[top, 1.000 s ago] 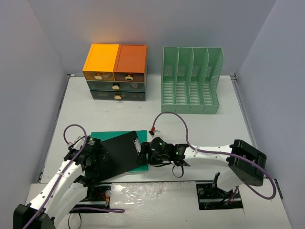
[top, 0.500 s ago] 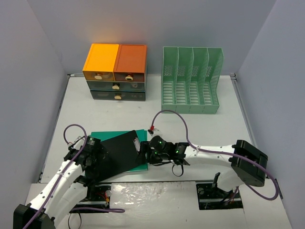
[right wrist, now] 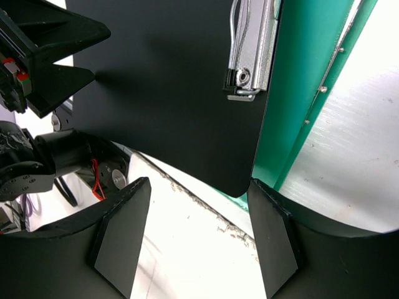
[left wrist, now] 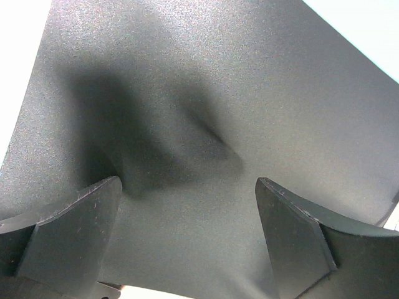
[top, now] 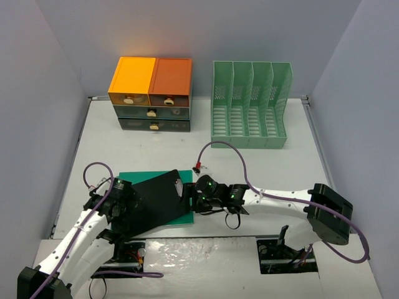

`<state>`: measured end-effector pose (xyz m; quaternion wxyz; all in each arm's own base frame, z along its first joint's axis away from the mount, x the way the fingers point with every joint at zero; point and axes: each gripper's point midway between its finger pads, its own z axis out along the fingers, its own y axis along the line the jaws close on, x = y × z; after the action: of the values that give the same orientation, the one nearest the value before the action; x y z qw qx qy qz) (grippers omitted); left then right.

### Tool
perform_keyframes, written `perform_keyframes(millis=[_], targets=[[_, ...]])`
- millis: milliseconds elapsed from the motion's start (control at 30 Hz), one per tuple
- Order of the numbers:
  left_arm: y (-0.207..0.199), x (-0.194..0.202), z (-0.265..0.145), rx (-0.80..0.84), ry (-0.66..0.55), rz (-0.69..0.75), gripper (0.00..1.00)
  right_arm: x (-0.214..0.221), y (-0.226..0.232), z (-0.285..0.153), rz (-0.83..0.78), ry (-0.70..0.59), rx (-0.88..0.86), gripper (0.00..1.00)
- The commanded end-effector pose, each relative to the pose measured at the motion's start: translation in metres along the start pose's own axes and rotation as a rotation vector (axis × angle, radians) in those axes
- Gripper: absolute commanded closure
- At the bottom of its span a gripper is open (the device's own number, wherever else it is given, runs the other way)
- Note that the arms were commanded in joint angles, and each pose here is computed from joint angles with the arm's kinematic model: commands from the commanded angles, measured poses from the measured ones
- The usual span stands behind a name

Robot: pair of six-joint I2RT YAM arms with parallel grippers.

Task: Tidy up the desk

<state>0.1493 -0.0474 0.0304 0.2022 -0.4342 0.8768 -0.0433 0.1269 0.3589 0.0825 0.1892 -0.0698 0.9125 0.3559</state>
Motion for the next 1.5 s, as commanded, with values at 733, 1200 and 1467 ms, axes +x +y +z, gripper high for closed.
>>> perform_keyframes(millis=[733,1200,1467], targets=[[0.006,0.010,-0.004,-0.012,0.055,0.000,0.13,-0.036,0.053,0.024,-0.032,-0.101,-0.169,0.40],[0.003,0.011,-0.002,-0.019,0.069,0.006,0.13,-0.025,0.033,0.060,0.000,-0.036,-0.098,0.41],[0.000,0.011,-0.001,-0.018,0.073,0.006,0.13,-0.029,0.027,0.068,0.008,-0.043,-0.049,0.41]])
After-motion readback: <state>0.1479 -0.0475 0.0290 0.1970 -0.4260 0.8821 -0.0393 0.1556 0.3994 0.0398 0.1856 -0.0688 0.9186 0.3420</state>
